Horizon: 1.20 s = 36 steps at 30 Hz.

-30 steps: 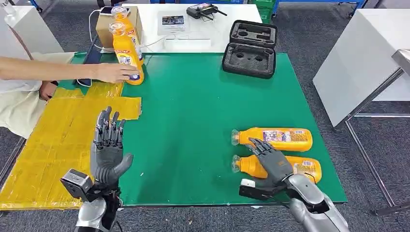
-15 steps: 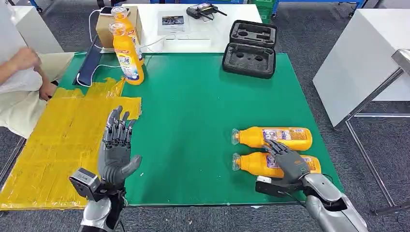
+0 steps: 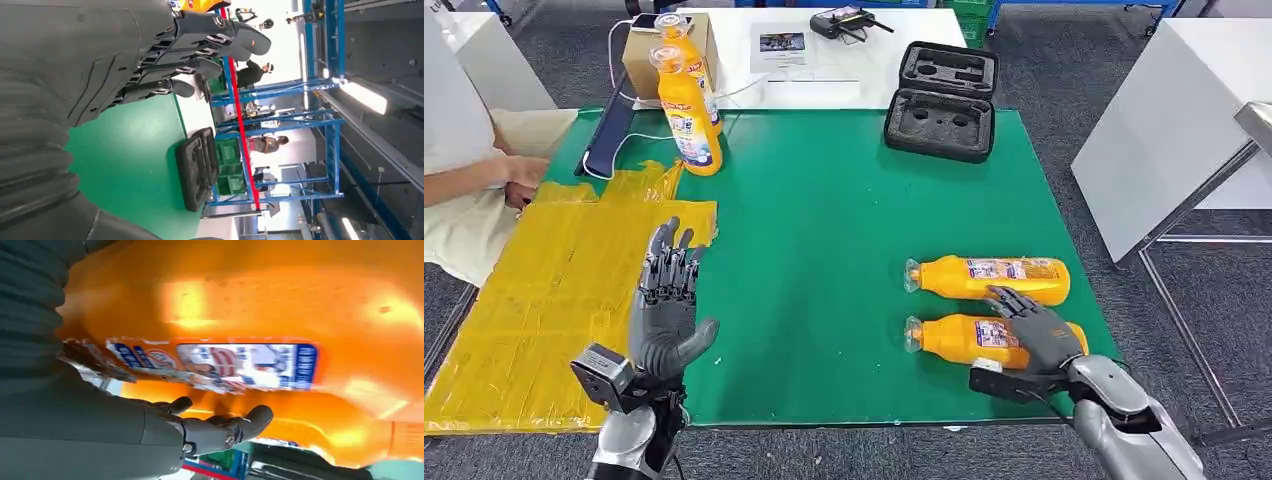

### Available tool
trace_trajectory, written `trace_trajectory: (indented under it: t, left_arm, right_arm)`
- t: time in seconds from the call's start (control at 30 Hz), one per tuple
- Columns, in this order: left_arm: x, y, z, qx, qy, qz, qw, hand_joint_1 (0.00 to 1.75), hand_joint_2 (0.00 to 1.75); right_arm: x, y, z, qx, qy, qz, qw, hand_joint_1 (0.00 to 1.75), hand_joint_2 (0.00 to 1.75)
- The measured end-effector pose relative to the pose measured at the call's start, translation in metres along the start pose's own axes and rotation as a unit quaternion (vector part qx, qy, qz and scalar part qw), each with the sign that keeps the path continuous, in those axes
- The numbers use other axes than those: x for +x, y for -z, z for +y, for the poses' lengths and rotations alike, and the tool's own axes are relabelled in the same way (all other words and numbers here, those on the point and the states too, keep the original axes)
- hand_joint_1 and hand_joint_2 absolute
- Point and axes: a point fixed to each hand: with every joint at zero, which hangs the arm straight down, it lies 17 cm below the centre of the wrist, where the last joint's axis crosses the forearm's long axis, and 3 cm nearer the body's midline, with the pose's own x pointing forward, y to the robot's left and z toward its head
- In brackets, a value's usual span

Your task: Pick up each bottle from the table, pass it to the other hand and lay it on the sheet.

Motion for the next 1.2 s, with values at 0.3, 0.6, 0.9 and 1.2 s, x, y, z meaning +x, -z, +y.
trace_trajectory:
  t: [0.3, 0.6, 0.9, 1.2]
  left_arm:
    - [-0.001, 0.001, 0.0, 0.0, -0.001, 0.002, 1.0, 0.0, 1.75]
    - [-0.007, 0.004, -0.001, -0.001, -0.007, 0.007, 1.0, 0.0, 1.75]
    - [-0.01, 0.006, -0.003, -0.002, -0.011, 0.009, 1.0, 0.0, 1.75]
    - [-0.012, 0.005, -0.003, -0.003, -0.011, 0.012, 1.0, 0.0, 1.75]
  right_arm:
    - [-0.042, -0.023, 0.011, 0.049, -0.02, 0.027, 0.998, 0.0, 1.75]
    - [-0.087, -0.06, 0.021, 0.104, -0.043, 0.049, 0.992, 1.75, 1.75]
    - [-0.1, -0.075, 0.02, 0.118, -0.057, 0.052, 0.99, 1.75, 1.75]
    - [-0.1, -0.075, 0.02, 0.117, -0.059, 0.051, 0.99, 1.75, 1.75]
